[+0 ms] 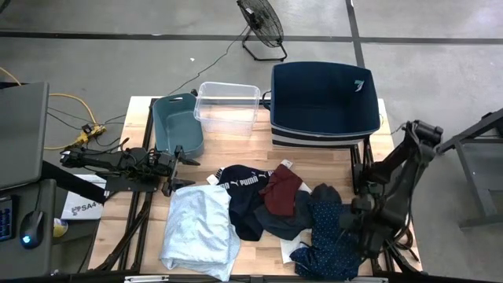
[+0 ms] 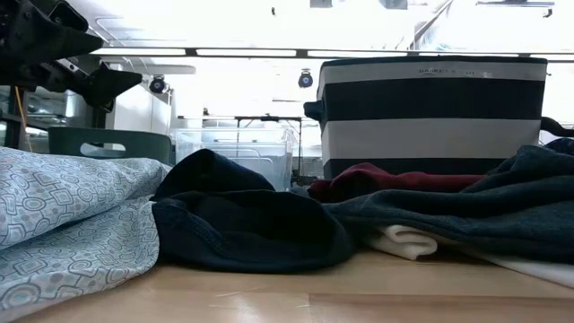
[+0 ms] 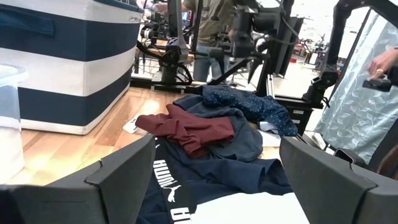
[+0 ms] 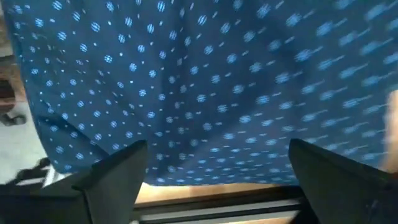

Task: Pick & Place Cloths
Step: Put the blue polo shirt into the blue laundry organizer

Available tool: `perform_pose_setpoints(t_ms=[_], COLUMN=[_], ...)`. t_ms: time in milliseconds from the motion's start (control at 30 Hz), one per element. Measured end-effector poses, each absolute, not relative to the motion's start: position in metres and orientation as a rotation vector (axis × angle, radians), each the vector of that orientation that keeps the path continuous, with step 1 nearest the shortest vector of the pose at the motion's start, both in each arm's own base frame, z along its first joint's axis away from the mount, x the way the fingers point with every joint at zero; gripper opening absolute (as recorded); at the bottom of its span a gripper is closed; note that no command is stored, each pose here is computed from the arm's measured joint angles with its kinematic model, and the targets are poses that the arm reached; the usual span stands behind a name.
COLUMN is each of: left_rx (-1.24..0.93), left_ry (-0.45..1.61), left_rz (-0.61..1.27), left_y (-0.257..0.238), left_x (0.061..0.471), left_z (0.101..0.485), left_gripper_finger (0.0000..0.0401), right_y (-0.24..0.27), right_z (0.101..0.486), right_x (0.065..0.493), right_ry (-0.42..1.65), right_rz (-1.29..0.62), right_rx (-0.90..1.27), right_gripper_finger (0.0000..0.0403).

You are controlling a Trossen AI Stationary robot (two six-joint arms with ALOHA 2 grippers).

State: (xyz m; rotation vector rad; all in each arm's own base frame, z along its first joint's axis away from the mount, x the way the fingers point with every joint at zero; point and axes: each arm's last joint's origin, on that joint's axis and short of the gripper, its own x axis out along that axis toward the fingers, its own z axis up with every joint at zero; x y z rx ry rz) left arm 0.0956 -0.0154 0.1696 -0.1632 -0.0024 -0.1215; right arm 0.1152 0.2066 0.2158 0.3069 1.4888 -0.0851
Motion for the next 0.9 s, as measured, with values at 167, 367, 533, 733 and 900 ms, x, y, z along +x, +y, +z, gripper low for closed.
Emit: perform_pose_setpoints(t_ms=[167,367,533,733,900], left_rx=[-0.163,-0.163,-0.164,-0.163,-0.164], left_ry=[-0.003,-0.003,-0.002,-0.002,-0.002], left_rz=[-0.122,-0.122,-0.121,-0.121,-0.122], left_y=[-0.015,-0.015,-0.015,-0.015,-0.015], left_x=[0.096,0.096,0.096,0.096,0.096], left_z=[0.17,0.17,0.17,0.17,0.17], left_gripper_finger=[0.0337,0.0337,0.0337,0.0337,0.0337], right_y=[0.221,0.231,0.236,0.243,0.247], right_z=[0.198,0.18,0.167,0.148,0.134], right_x=[0.121,0.126,0.13,0.135,0.137], right_ry=[1.57,1.535,1.455,1.421,1.413], right_rz=[-0.177,-0.407,-0.572,-0.693,-0.765], right_rx=[0.425,0.59,0.7,0.773,0.777], right_gripper_finger=[0.0391,0.039,0.039,0.039,0.039])
